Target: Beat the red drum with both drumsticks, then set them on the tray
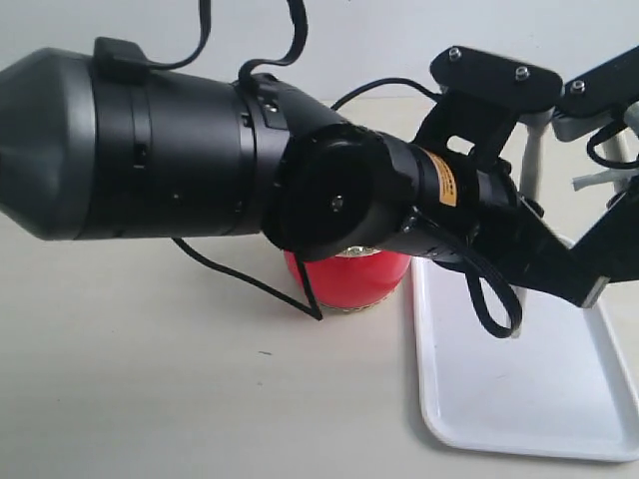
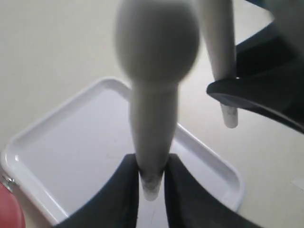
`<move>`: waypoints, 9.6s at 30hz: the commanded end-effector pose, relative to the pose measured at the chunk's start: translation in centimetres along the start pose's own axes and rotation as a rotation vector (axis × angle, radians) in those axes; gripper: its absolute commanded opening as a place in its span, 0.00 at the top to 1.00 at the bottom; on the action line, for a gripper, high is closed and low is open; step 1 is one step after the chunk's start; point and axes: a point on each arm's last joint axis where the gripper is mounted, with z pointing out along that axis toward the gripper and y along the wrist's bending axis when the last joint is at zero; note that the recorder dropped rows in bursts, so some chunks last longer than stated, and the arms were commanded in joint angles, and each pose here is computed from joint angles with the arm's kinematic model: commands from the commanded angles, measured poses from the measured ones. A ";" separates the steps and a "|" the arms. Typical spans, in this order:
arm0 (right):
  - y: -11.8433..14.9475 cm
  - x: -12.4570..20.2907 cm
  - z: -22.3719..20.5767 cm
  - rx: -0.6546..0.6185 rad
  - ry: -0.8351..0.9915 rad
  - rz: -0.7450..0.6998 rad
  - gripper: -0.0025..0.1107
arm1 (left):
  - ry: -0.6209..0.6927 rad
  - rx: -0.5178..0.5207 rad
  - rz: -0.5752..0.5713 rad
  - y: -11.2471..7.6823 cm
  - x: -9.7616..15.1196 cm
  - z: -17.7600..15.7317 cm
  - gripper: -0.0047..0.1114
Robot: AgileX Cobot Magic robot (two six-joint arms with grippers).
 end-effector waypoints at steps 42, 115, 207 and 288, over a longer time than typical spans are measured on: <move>-1.3 -2.2 2.6 0.116 -0.019 0.066 0.98 | 0.459 0.086 -0.243 5.1 1.0 2.9 0.96; 4.0 -2.1 5.6 -0.225 0.177 -0.100 0.98 | 0.395 -0.334 -0.044 6.6 -6.9 -10.2 0.59; -1.1 8.4 -5.4 -0.710 -1.203 0.326 0.98 | -0.776 -0.402 -0.164 7.5 23.9 -28.1 0.96; 1.6 13.6 1.3 -0.636 -0.835 0.215 0.98 | -0.495 -0.576 -0.175 8.3 26.0 -27.0 0.96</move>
